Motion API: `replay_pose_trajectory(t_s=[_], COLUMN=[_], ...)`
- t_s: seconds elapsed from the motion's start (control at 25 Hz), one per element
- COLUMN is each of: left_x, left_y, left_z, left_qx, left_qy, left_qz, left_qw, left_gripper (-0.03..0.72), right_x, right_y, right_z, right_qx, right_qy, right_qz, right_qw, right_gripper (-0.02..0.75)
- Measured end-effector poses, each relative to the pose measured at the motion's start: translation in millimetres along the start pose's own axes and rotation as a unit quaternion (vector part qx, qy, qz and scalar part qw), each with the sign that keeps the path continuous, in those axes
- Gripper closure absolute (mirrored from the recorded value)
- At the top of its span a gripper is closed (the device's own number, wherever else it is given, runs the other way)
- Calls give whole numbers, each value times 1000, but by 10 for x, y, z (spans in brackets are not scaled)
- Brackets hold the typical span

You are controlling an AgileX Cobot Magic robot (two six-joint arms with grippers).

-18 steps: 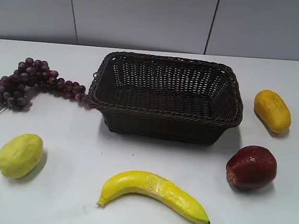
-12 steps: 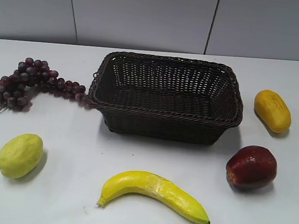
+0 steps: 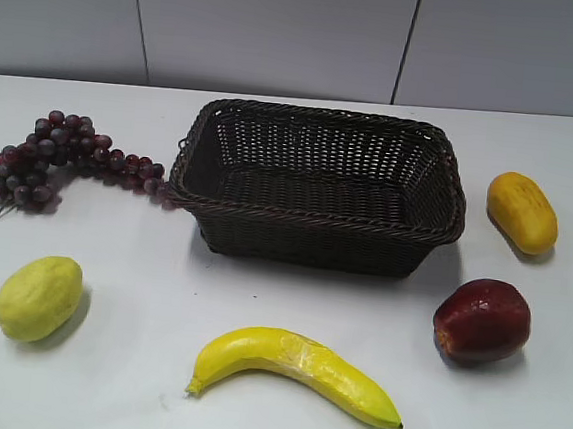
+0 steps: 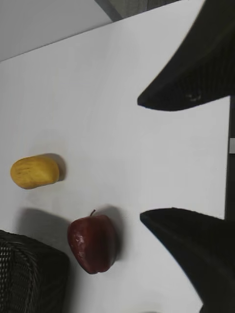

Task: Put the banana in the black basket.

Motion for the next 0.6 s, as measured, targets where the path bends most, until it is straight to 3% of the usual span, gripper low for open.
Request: replay_pose_trajectory(t_s=[0.32,0.6], left_x=[0,0], left_y=[0,0], left_z=[0,0], left_qx=[0,0], left_qy=[0,0], left_qz=[0,0], left_qw=[1000,1000], left_gripper=[133,133], right_x=[102,418], right_y=[453,843], right_z=[65,-125], right_qx=[156,220], right_qy=[-6,-24], right_qz=[-14,-94], right_qw=[988,971], right_gripper=[258,258])
Point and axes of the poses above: a point on each arm's last joint axis where the gripper is mounted, y pointing out along that axis toward the gripper, x along the wrist's bending axis when the last joint is at zero, z = x × y, the point moved 9 cm from there along y, pointing out along that axis toward the gripper, and after that the axes turned 6 degrees about y, right-handed, at the moved point
